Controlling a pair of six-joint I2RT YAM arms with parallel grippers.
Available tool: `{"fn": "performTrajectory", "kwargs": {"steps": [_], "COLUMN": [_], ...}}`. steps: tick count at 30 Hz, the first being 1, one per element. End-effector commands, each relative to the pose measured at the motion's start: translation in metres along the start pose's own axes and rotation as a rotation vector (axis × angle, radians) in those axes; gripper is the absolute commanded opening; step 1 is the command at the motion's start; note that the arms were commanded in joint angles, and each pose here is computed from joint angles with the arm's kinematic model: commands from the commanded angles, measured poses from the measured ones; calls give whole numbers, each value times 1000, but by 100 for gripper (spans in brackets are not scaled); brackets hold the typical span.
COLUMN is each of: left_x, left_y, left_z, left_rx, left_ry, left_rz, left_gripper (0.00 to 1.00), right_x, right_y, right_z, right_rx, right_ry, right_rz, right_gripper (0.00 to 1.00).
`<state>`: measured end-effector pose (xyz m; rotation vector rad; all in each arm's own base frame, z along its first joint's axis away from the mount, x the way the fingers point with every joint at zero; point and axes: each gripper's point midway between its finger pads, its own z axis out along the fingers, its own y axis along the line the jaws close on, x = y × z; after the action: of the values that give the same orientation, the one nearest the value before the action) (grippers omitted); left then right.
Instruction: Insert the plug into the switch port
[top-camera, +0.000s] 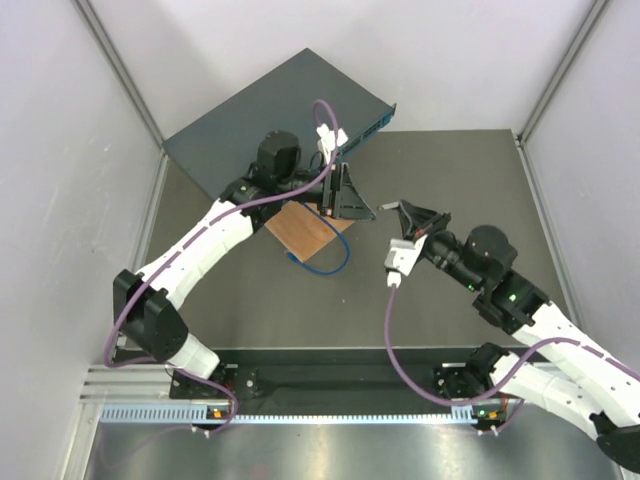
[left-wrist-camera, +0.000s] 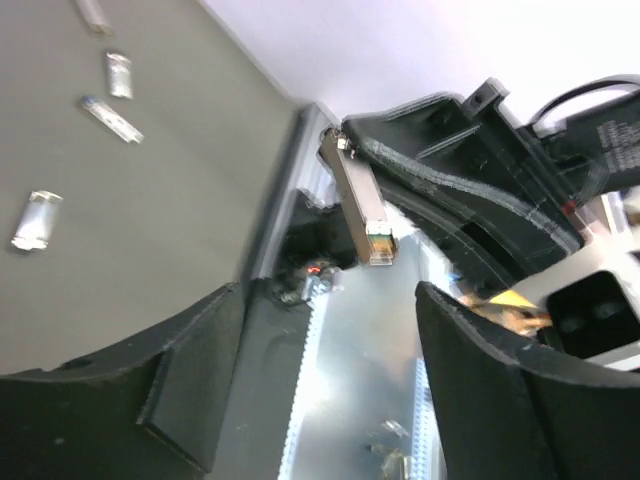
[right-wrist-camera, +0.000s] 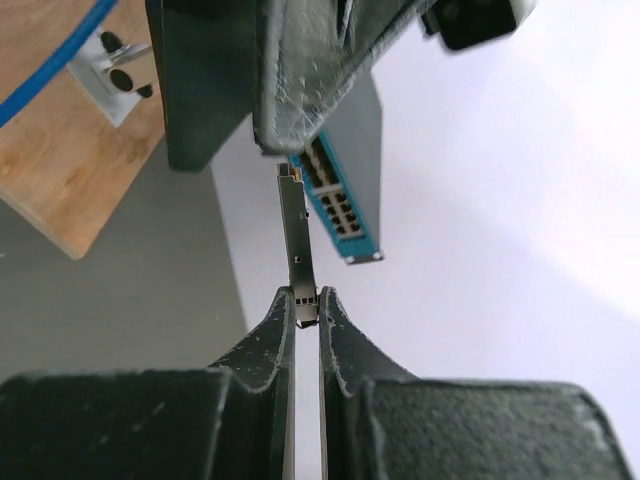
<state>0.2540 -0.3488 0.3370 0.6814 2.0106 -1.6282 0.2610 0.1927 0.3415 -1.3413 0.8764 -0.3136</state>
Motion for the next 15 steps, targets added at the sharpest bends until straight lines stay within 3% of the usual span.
{"fn": "performTrajectory", "kwargs": {"steps": [1, 3, 15], "left_x": [-9, 1, 15], "left_y": [-45, -52, -62], "left_z": [-10, -9, -3], "left_rx": [180, 236, 306], "left_ry": [-52, -32, 7], "left_rz": [24, -71, -112], "left_gripper": [73, 71, 47], "right_x": [-22, -31, -42], "right_y": [-34, -28, -13], "right_z": [-11, -12, -14], "right_rx": [170, 161, 147], "right_ry": [-53, -79, -130], "right_rz": [-163, -191, -237], "right_gripper": [0, 0, 0]}}
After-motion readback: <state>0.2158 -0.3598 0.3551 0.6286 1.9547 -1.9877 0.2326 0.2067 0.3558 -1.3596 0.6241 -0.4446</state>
